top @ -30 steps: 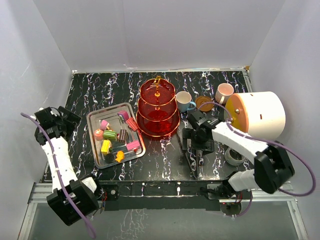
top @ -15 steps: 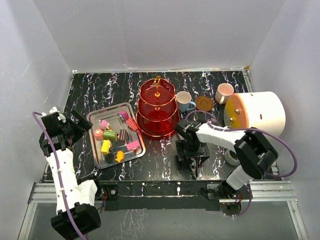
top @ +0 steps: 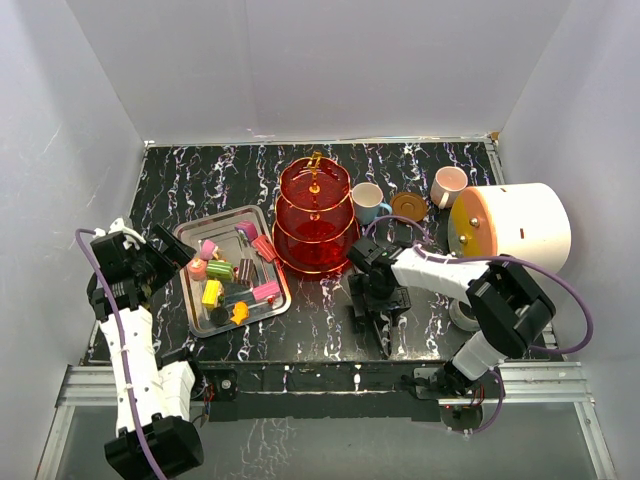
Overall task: Serve the afternoon tea
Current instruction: Pick up the clamp from the center of the board.
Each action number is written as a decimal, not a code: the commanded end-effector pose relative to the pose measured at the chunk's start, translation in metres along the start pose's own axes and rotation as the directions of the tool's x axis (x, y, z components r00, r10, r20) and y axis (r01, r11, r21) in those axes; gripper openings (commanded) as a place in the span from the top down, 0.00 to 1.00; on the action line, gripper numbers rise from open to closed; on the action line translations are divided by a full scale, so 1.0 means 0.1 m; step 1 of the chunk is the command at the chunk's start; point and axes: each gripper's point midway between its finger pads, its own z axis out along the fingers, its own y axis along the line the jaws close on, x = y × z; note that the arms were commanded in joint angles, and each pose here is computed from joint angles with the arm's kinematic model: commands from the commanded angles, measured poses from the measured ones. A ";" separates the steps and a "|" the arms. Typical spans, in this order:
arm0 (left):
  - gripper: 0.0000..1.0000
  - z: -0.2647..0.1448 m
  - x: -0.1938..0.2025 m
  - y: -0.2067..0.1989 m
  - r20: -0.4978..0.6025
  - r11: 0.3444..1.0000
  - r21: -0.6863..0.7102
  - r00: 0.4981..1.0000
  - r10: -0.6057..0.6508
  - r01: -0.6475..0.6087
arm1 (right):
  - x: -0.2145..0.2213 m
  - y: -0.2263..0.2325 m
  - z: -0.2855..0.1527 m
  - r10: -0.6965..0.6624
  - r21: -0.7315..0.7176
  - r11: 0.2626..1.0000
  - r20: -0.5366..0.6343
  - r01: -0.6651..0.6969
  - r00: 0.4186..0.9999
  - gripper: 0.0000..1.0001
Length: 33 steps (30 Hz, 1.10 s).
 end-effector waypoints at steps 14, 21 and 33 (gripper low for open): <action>0.01 -0.05 0.00 -0.12 0.009 0.998 0.066 1.000 0.018 -0.019 | 0.21 -0.10 0.34 0.029 0.030 0.999 -0.118 -0.025 0.993 0.31; 0.01 -0.04 0.01 -0.12 0.003 0.998 0.066 1.000 0.016 -0.017 | 0.24 -0.18 0.43 0.069 0.076 0.995 -0.126 -0.059 0.990 0.31; 0.01 -0.03 0.02 -0.10 0.000 0.998 0.058 1.000 0.011 -0.011 | 0.13 -0.24 0.53 0.102 0.142 0.986 -0.085 -0.089 0.991 0.42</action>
